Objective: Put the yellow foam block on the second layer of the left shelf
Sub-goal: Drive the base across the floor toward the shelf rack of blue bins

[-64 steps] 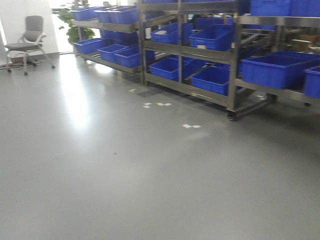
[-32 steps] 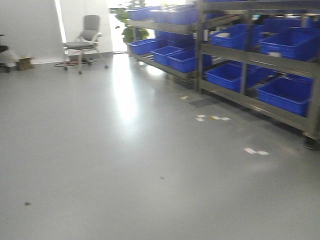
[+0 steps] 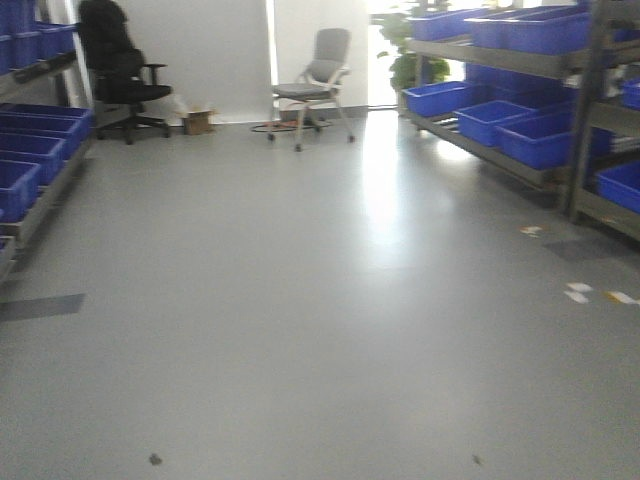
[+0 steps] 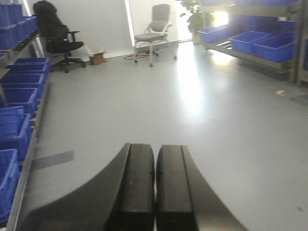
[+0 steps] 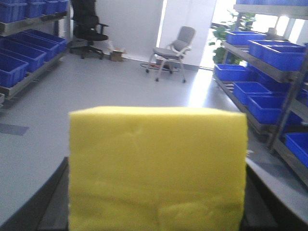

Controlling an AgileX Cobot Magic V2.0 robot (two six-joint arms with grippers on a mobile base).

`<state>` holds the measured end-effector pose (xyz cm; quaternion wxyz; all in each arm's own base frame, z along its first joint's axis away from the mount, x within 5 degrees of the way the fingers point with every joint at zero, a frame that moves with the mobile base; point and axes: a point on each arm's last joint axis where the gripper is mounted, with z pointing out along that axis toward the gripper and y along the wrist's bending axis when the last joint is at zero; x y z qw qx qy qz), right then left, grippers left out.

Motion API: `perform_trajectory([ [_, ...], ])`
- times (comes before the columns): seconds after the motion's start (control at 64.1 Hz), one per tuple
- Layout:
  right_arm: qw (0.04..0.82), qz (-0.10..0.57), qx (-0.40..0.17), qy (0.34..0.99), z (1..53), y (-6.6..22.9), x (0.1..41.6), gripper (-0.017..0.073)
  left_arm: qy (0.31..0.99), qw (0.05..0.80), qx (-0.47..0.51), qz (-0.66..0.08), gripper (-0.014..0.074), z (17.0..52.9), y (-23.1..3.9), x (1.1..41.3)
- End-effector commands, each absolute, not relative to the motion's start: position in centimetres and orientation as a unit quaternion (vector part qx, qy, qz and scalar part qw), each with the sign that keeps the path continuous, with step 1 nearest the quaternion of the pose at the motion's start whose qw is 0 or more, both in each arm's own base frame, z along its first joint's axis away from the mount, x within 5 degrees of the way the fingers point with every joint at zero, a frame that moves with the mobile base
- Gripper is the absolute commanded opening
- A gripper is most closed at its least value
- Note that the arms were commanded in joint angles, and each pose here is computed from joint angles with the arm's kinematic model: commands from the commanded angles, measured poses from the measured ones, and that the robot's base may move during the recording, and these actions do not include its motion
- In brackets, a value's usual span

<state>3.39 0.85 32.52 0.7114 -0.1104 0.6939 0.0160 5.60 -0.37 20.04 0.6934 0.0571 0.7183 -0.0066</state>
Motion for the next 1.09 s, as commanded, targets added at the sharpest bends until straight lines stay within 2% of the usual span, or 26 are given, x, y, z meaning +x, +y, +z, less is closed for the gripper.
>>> perform_trajectory([
  [0.0, 0.749, 0.008, -0.101, 0.655, 34.23, 0.72, 3.29, 0.0319, 0.693, 0.718, 0.063, -0.020, 0.0136, 19.94, -0.62, 5.58],
  [1.077, 0.749, 0.008, -0.101, 0.655, 34.23, 0.72, 3.29, 0.0319, 0.693, 0.718, 0.063, -0.020, 0.0136, 19.94, -0.62, 5.58],
])
